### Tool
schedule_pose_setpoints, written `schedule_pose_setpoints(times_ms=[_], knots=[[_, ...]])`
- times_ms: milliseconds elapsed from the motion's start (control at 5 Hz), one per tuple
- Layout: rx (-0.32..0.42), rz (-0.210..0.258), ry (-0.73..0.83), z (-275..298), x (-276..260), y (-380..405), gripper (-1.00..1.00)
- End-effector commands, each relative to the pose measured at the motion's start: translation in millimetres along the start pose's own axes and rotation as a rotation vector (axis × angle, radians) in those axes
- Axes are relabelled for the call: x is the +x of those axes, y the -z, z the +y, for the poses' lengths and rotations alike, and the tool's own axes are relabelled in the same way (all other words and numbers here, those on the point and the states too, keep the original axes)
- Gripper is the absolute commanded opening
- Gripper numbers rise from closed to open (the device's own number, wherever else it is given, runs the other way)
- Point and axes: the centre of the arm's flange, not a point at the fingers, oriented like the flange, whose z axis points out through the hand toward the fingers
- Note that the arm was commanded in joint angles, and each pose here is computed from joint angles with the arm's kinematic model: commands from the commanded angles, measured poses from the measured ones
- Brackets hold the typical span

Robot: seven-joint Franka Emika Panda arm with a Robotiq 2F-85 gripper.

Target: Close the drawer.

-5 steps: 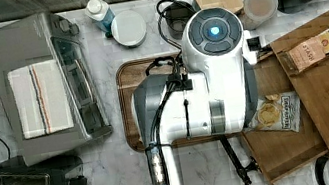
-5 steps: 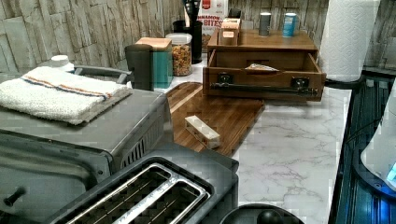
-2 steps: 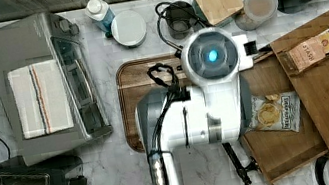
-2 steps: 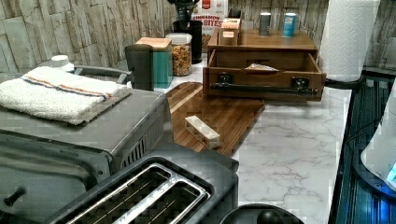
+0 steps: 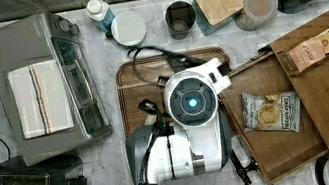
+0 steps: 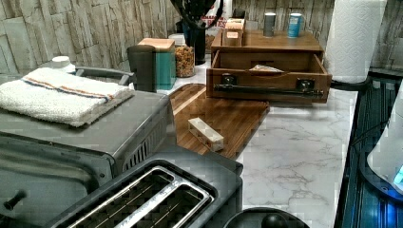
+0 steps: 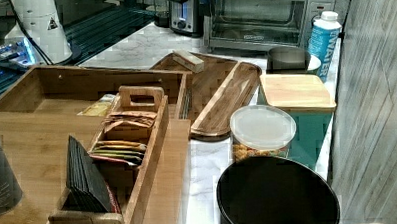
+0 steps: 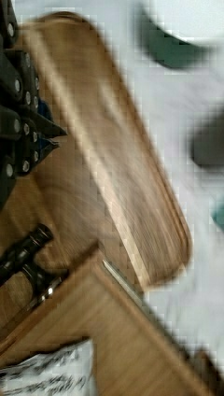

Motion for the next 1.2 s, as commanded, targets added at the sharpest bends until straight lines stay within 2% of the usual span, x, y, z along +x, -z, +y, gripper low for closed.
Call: schedule_pose_setpoints(times_ms=[200, 600, 1000, 1200], knots=[[0.010, -0.081, 0.492, 13.7, -37.0, -42.4, -1.00], [-0.018, -0.075, 0.561, 33.0, -61.9, -76.2, -1.00], [-0.060, -0.132, 0.583, 50.4, -95.2, -106.8, -1.00], [-0.065, -0.146, 0.606, 69.5, -114.8, -112.5, -1.00]])
